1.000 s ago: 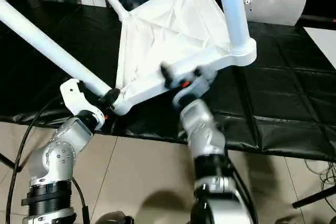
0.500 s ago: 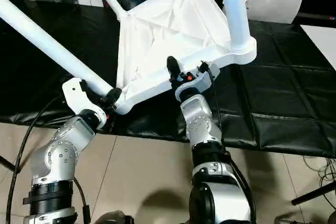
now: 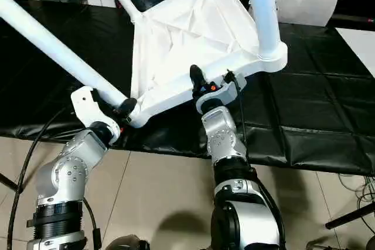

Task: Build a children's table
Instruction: Flip table

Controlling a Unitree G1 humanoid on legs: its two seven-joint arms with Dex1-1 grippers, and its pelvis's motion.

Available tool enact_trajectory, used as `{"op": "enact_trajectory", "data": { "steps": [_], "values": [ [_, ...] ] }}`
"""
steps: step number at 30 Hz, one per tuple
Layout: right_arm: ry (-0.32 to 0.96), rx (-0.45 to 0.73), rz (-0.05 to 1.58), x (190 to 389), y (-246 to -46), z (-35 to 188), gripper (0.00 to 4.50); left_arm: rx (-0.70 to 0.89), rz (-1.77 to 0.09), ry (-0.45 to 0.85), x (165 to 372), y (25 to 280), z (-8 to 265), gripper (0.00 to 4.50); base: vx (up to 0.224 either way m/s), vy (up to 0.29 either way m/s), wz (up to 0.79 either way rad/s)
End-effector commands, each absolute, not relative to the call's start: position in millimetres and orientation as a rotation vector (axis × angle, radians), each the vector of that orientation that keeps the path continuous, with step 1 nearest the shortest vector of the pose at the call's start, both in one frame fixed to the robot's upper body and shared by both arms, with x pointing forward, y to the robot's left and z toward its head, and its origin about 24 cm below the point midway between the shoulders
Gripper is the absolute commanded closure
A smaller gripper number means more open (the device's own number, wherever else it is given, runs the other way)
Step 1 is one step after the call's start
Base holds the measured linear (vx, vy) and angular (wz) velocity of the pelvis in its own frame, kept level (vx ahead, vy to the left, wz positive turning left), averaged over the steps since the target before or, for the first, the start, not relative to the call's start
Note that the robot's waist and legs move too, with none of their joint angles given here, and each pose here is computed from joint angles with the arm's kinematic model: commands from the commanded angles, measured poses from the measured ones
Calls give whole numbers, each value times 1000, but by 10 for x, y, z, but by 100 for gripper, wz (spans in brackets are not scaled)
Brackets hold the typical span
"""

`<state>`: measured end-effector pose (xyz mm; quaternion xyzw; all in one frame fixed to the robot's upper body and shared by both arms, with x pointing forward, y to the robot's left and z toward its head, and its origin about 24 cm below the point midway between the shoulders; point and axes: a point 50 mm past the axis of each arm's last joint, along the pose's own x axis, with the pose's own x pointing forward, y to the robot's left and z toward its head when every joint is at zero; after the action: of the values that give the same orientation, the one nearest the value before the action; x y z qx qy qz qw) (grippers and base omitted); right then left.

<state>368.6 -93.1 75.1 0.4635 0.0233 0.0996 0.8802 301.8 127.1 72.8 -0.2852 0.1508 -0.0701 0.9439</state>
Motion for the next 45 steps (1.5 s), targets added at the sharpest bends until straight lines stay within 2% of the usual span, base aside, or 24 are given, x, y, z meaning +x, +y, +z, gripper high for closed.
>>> {"op": "enact_trajectory", "data": {
  "steps": [1,5,6,10,12,13,14,15,16,18,19,20,22,23,24,30,32,35,37,38,40,43,44,45],
  "values": [
    [-17,1006,315,3755,-539,1113,246,-672,-308,357,2852,845,652,153,0,0,0],
    [-56,960,242,3811,-705,1156,246,-621,-387,341,2809,874,698,135,0,0,0],
    [-87,911,181,3852,-853,1196,246,-582,-423,341,2755,915,698,127,0,0,0],
    [-143,832,98,3899,-1093,1282,246,-523,-458,346,2639,1002,675,103,0,0,0],
    [-156,812,87,3905,-1138,1306,246,-510,-462,348,2612,1024,668,86,0,0,0],
    [-201,734,71,3910,-1252,1396,246,-462,-472,337,2541,1094,670,67,0,0,0],
    [-201,734,71,3910,-1252,1396,246,-462,-472,337,2541,1094,670,64,0,0,0],
    [-225,683,52,3907,-1327,1446,246,-400,-477,310,2511,1147,697,64,0,0,0],
    [-245,639,35,3902,-1389,1485,246,-345,-487,284,2482,1181,731,47,0,0,0],
    [-273,523,18,3878,-1486,1540,246,-235,-542,212,2440,1203,871,47,0,0,0],
    [-278,457,8,3861,-1525,1558,246,-171,-583,173,2433,1190,966,33,0,0,0],
    [-278,455,8,3860,-1526,1559,246,-169,-584,172,2433,1189,968,28,0,0,0],
    [-288,338,-9,3834,-1587,1596,248,-50,-642,97,2432,1176,1144,25,0,0,0],
    [-289,326,-10,3831,-1593,1601,248,-37,-648,88,2432,1174,1163,25,0,0,0],
    [-280,263,-40,3812,-1659,1610,250,10,-658,11,2469,1182,1351,24,0,0,0],
    [-254,112,-104,3752,-1729,1626,251,188,-730,-156,2545,1132,1769,24,0,0,0],
    [-254,101,-111,3746,-1729,1631,251,201,-735,-172,2552,1122,1812,18,0,0,0],
    [-256,-21,-119,3736,-1709,1707,251,360,-770,-272,2608,1080,2088,4,0,0,0],
    [-261,-57,-109,3747,-1699,1753,251,460,-795,-304,2617,1075,2188,2,0,0,0],
    [-261,-57,-109,3747,-1699,1753,251,460,-795,-304,2617,1075,2188,2,0,0,0],
    [-243,-85,-77,3780,-1664,1778,252,583,-781,-389,2646,1095,2405,0,0,0,0],
    [-196,-108,-20,3812,-1604,1734,252,663,-765,-463,2663,1092,2584,0,0,0,0],
    [-189,-109,-15,3815,-1596,1726,218,682,-756,-476,2670,1092,2615,0,0,0,0],
    [-164,-109,3,3826,-1566,1692,218,751,-721,-531,2698,1093,2745,0,0,0,0]
  ]
}}
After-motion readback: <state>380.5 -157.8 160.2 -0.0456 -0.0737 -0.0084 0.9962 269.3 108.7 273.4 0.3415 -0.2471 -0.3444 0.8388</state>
